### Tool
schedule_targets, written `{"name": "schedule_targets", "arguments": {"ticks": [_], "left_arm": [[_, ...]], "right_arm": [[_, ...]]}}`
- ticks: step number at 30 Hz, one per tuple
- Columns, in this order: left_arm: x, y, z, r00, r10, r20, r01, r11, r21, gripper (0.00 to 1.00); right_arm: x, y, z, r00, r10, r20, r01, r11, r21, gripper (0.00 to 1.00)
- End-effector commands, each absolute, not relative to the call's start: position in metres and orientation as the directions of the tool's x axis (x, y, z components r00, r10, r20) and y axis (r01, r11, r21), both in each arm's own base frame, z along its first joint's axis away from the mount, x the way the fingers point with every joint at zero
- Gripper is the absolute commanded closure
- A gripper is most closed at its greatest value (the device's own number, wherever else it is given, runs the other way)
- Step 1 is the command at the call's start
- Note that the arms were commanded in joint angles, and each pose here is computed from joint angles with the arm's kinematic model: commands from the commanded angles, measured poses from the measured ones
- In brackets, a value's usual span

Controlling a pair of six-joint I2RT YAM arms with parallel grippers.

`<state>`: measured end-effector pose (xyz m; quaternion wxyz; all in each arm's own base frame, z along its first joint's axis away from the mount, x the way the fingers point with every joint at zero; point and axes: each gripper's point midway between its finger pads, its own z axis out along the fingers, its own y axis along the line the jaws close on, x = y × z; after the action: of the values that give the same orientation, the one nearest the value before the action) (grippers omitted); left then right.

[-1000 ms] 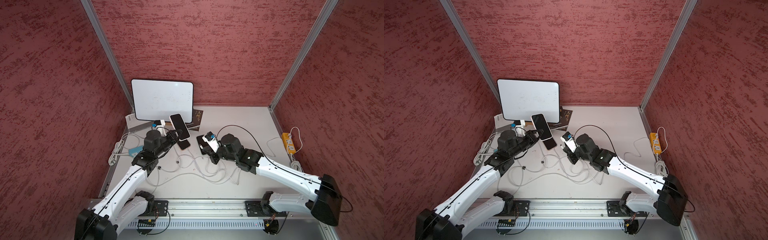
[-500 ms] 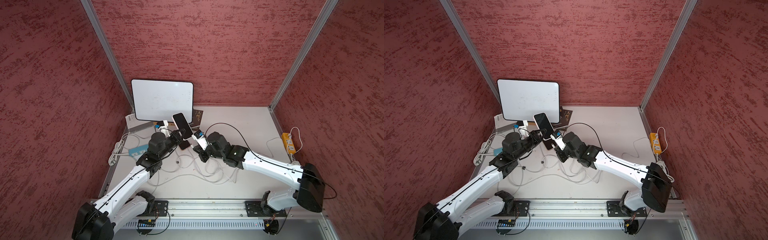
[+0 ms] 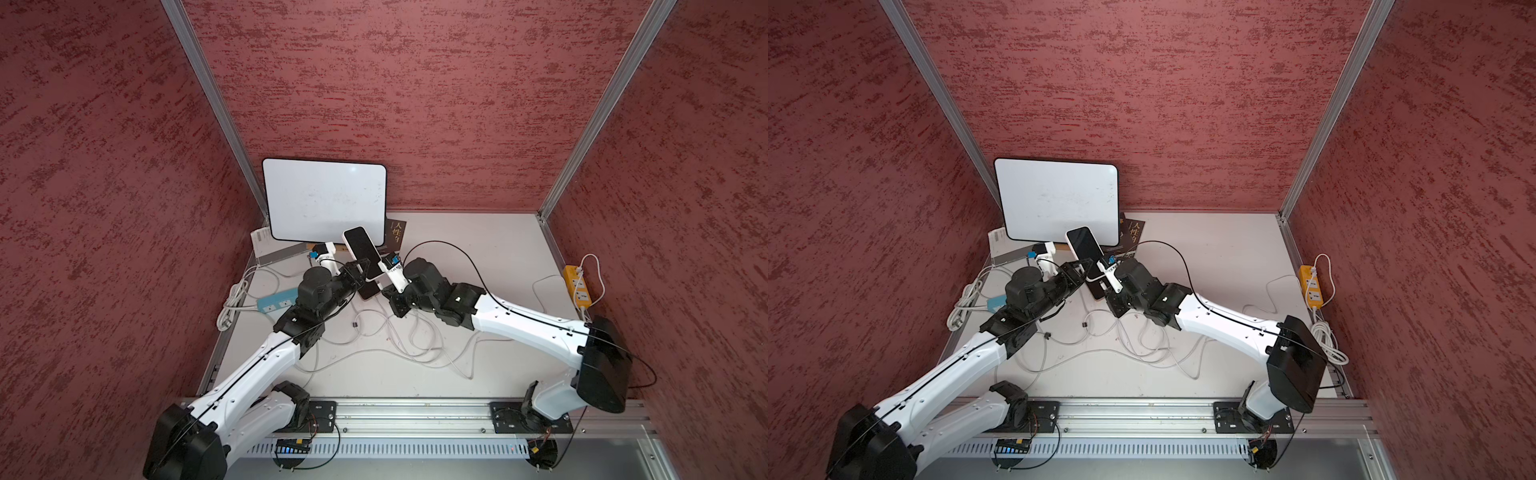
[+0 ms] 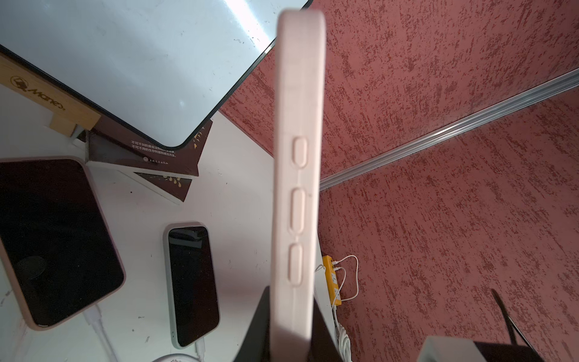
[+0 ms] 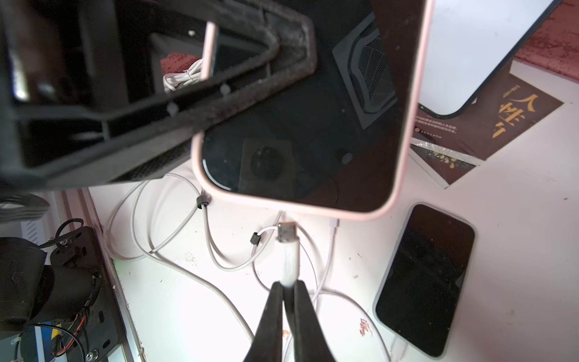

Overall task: Plug the charging cable into the phone
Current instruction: Insert the charging cable into the phone.

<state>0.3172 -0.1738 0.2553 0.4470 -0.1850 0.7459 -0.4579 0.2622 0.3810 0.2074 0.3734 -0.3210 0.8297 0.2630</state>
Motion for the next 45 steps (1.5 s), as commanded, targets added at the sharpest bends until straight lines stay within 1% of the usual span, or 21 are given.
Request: {"name": "schedule_targets", "arguments": {"ticks": [1,21,36,45], "left_arm": [[0.315,-0.172,0.283,-0.476,-0.707,-0.523,0.215,0.484,-0.848,1.0],[0.316,-0.17,0.279,-0.467,-0.693,-0.549,0.211,0.516,-0.83,1.0],[0.314,-0.172,0.274,-0.48,-0.685,-0.548,0.218,0.512,-0.831,1.0],[0.313,-0.173,0.273,-0.484,-0.685,-0.544,0.22,0.506,-0.834,1.0]], "right_arm": [[0.264,0.385,0.224,-0.513,-0.296,-0.806,-0.72,0.66,0.215,1.0],[0.254,0.39,0.239,-0.498,-0.276,-0.822,-0.753,0.607,0.253,1.0],[0.256,0.396,0.246,-0.497,-0.256,-0.829,-0.754,0.6,0.267,1.0],[0.258,0.398,0.24,-0.508,-0.261,-0.821,-0.749,0.605,0.271,1.0]]}}
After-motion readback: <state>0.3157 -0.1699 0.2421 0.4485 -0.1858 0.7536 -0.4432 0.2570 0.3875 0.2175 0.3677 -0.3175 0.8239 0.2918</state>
